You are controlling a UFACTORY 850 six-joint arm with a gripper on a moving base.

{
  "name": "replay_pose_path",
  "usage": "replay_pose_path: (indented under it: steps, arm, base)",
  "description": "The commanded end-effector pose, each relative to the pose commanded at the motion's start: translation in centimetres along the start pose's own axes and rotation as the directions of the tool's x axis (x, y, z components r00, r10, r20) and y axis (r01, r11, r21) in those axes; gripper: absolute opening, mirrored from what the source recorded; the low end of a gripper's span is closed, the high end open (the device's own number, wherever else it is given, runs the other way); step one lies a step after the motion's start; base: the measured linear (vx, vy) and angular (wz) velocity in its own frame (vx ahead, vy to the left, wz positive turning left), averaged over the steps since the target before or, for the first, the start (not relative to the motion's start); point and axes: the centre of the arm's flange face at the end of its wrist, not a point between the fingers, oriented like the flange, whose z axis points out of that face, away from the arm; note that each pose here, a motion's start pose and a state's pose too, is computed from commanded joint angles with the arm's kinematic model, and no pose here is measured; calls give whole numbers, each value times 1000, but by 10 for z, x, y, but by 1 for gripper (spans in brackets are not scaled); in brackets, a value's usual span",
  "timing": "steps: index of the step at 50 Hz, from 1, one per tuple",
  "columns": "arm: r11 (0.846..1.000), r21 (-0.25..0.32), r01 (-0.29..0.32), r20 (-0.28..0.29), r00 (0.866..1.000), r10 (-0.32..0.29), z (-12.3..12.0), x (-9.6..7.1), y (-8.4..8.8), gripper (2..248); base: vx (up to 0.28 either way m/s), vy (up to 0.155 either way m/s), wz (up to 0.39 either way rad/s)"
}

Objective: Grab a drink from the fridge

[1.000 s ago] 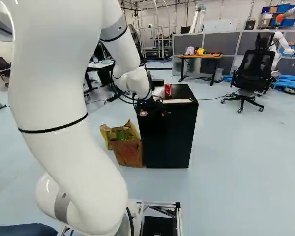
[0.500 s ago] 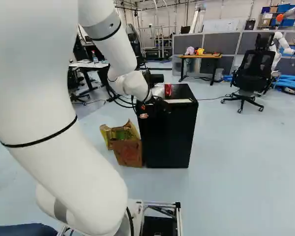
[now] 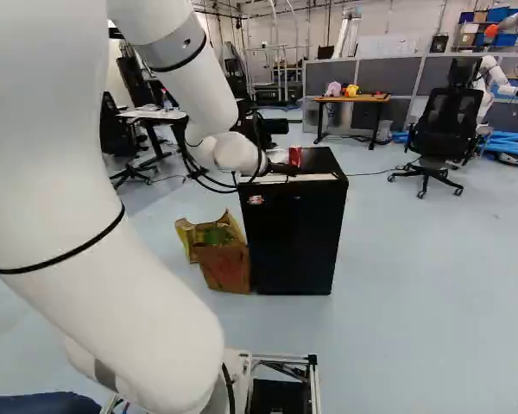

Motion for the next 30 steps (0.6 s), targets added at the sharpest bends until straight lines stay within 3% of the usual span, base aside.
replay_pose_path:
  steps: [15,30]
  arm:
    - [1000,0,0,-111,994,0,3,7,0,247]
    - [1000,2,-1,-173,985,1,12,4,0,247]
  base:
    - [0,0,0]
    - [0,0,0]
